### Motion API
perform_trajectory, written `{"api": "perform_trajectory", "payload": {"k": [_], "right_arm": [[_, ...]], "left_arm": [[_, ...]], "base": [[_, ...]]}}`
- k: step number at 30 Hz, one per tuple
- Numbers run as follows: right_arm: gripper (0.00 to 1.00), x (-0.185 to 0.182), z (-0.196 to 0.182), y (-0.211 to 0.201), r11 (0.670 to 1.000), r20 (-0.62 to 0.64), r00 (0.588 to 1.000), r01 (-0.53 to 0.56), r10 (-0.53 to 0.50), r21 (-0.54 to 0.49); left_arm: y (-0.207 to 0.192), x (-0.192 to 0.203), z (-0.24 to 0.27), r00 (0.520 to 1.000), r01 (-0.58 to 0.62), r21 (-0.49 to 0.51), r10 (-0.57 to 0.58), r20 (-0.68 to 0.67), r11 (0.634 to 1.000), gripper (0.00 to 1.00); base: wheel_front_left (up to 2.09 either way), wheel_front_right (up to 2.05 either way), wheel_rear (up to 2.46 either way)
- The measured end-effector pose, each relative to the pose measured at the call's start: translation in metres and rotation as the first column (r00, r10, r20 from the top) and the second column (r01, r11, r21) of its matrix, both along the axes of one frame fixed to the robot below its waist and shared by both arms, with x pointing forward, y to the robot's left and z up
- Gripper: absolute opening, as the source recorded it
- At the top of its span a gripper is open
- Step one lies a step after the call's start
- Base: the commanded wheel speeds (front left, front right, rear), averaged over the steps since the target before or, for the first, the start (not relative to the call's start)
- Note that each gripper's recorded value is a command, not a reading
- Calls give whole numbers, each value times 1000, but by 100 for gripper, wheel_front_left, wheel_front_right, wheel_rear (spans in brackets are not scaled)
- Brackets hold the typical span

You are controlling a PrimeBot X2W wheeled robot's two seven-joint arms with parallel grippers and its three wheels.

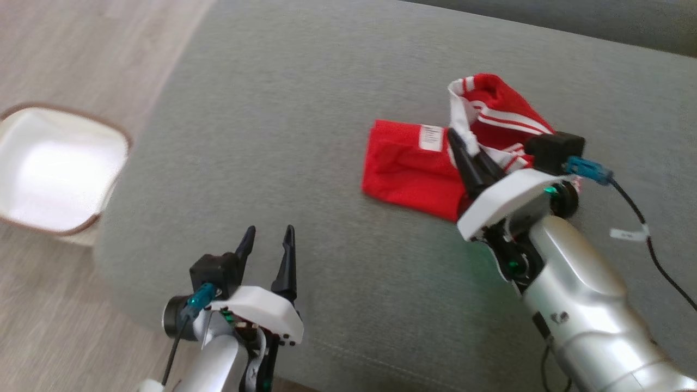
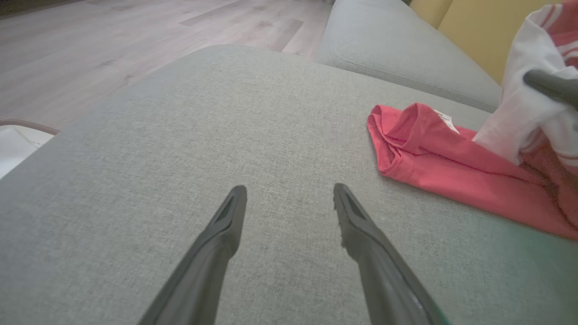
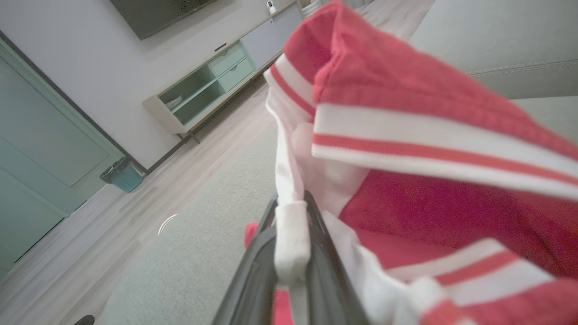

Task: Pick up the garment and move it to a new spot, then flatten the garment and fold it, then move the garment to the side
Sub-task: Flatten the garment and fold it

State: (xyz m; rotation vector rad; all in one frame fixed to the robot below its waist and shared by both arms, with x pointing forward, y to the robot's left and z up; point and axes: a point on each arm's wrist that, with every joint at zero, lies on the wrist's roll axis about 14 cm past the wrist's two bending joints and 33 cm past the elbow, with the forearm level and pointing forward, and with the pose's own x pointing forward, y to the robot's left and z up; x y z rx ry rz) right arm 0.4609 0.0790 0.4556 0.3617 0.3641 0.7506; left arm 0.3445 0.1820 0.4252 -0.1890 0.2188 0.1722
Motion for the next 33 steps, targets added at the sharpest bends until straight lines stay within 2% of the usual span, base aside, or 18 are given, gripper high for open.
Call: {"api": "perform_trajectory", "payload": {"k": [4, 5, 6, 9, 12, 15, 16, 19, 24, 28, 33], "right_arm": [[0, -5, 2, 31, 998, 1, 998, -68, 68, -8], [56, -6, 3, 37, 996, 7, 996, -87, 87, -14], [100, -8, 6, 43, 995, 18, 995, -100, 101, -10], [100, -8, 21, 51, 995, 75, 993, -95, 92, 35], [100, 1, 32, 41, 997, 139, 989, -53, 46, 50], [100, 20, 35, 9, 998, 178, 983, 41, -47, 41], [100, 20, 35, 9, 998, 178, 983, 41, -47, 41], [100, 41, 38, -34, 987, 211, 964, 158, -160, 24], [100, 57, 45, -106, 938, 253, 905, 345, -341, 30], [100, 42, 23, -159, 888, 252, 864, 458, -435, -38], [100, 16, 2, -200, 833, 233, 826, 544, -513, -97]], "left_arm": [[11, -12, 0, 999, -49, 0, 49, -7, 999, 100], [13, -16, -1, 998, -58, -3, 58, -12, 998, 100], [14, -19, -3, 998, -66, -6, 66, -17, 998, 100], [15, -24, -4, 997, -80, -8, 79, -22, 997, 100], [14, -21, -4, 997, -72, -6, 72, -19, 997, 100], [9, -14, 0, 999, -50, 3, 50, -6, 999, 100], [9, -14, 0, 999, -50, 3, 50, -6, 999, 100], [0, -6, 2, 1000, -17, 6, 17, 4, 1000, 100], [-15, 11, 4, 999, 44, 27, -45, 19, 999, 100], [-28, 25, 9, 995, 92, 55, -94, 37, 994, 100], [-40, 38, 11, 990, 132, 83, -136, 47, 988, 100]], "base": [[0, 0, 0], [0, 0, 0], [0, 0, 0], [0, 0, 0], [0, 0, 0], [0, 0, 0], [0, 0, 0], [0, 0, 0], [0, 0, 0], [0, 0, 0], [0, 0, 0]]}}
